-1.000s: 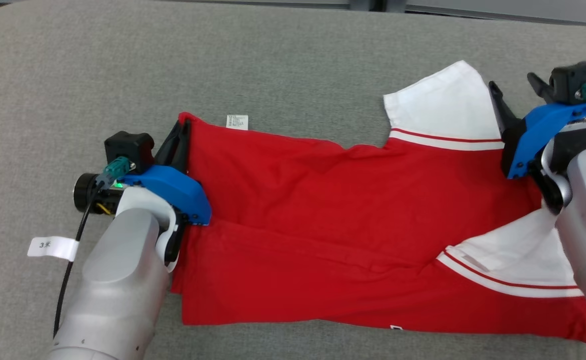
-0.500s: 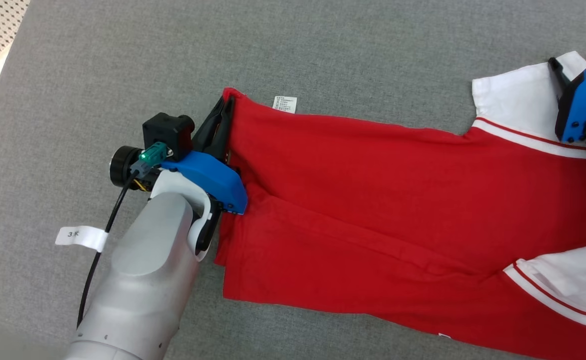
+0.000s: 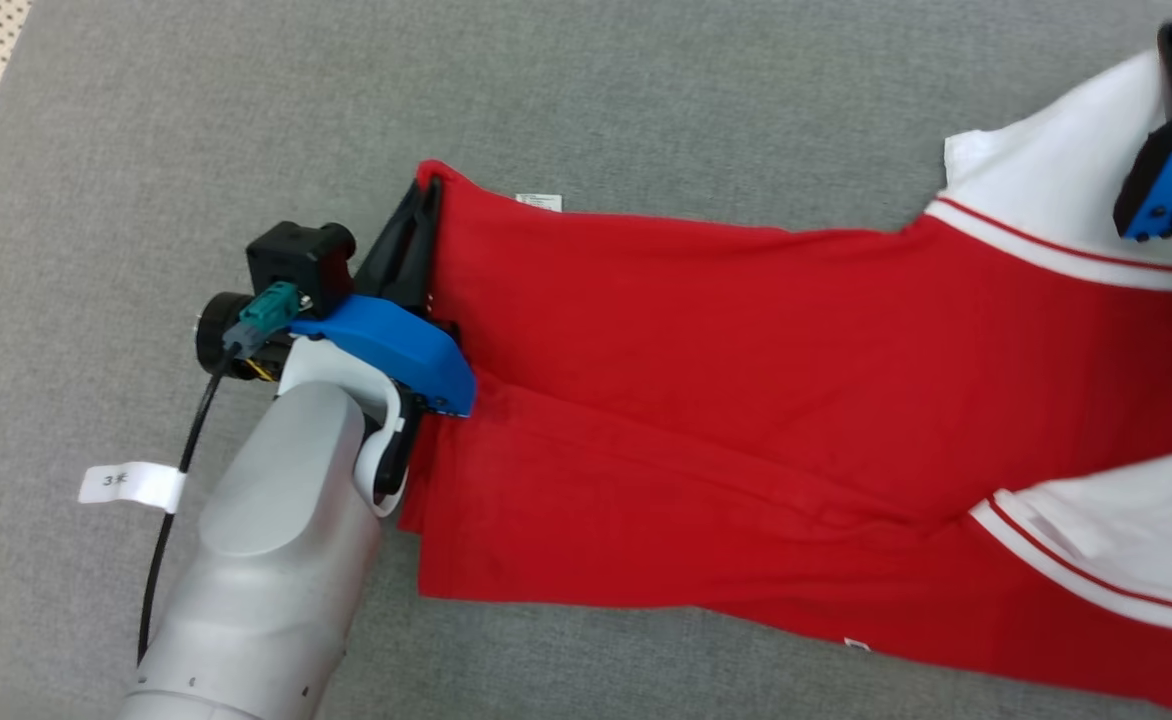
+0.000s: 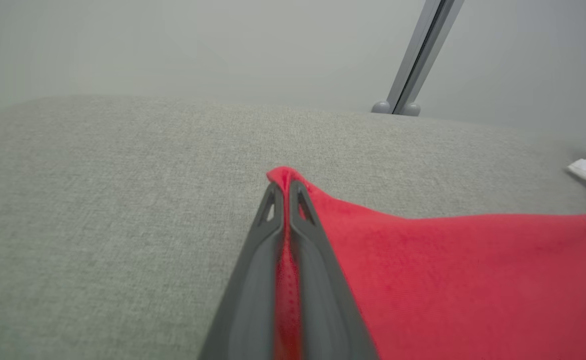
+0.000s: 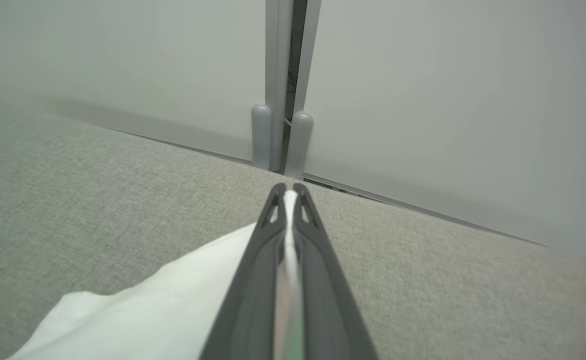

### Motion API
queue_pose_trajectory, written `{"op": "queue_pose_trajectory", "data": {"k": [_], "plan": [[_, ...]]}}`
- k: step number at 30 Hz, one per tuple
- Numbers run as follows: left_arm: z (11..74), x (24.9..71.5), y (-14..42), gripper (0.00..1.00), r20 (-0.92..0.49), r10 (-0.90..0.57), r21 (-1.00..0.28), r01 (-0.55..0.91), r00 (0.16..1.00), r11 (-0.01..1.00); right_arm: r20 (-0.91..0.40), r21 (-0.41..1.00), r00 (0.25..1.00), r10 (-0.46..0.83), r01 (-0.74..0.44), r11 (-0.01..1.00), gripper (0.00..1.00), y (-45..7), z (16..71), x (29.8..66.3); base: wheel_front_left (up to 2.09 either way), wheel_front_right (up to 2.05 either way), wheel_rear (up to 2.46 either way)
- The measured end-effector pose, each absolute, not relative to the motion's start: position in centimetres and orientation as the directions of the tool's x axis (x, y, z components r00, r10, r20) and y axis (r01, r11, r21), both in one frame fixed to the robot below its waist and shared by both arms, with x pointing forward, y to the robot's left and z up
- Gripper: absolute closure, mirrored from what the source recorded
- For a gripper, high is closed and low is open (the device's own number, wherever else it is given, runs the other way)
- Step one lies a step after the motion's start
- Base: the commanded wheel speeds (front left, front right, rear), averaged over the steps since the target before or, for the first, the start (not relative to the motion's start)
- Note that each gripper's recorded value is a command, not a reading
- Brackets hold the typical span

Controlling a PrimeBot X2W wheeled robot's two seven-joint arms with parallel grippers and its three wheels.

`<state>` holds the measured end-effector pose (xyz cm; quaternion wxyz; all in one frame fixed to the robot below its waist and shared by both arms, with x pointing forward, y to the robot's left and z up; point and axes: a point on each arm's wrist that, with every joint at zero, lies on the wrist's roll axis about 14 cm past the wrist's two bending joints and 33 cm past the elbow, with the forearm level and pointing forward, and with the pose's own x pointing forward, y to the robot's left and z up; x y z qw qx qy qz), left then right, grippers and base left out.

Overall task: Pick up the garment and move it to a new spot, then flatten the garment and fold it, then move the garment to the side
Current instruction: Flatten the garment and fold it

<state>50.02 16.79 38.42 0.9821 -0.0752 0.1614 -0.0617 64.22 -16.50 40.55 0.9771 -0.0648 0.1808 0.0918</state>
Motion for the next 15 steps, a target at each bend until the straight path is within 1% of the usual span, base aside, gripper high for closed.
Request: {"op": "queue_pose_trajectory", "data": {"k": [3,9,12,15], "plan": [[39.6,50.6,16.9,1.00,-0.270,-0.141,-0.162,0.099,0.953,0.982,-0.246,-0.081,0.955,0.168,-0.193,0.978,1.00,-16.1,43.3,64.6,0.00,0.00,0.00],[40.8,50.5,17.2,1.00,-0.236,-0.126,-0.147,0.093,0.964,0.985,-0.103,-0.021,0.983,0.151,-0.153,0.988,1.00,-16.5,47.7,63.6,0.00,0.00,0.00],[41.5,50.2,17.3,1.00,-0.220,-0.124,-0.138,0.095,0.968,0.986,-0.017,0.018,0.991,0.134,-0.133,0.991,1.00,-17.2,50.0,62.1,0.00,0.00,0.00],[41.4,49.0,17.4,1.00,-0.226,-0.120,-0.139,0.089,0.967,0.986,0.006,0.068,0.994,0.111,-0.111,0.992,1.00,-18.1,50.0,59.2,0.00,0.00,0.00]]}}
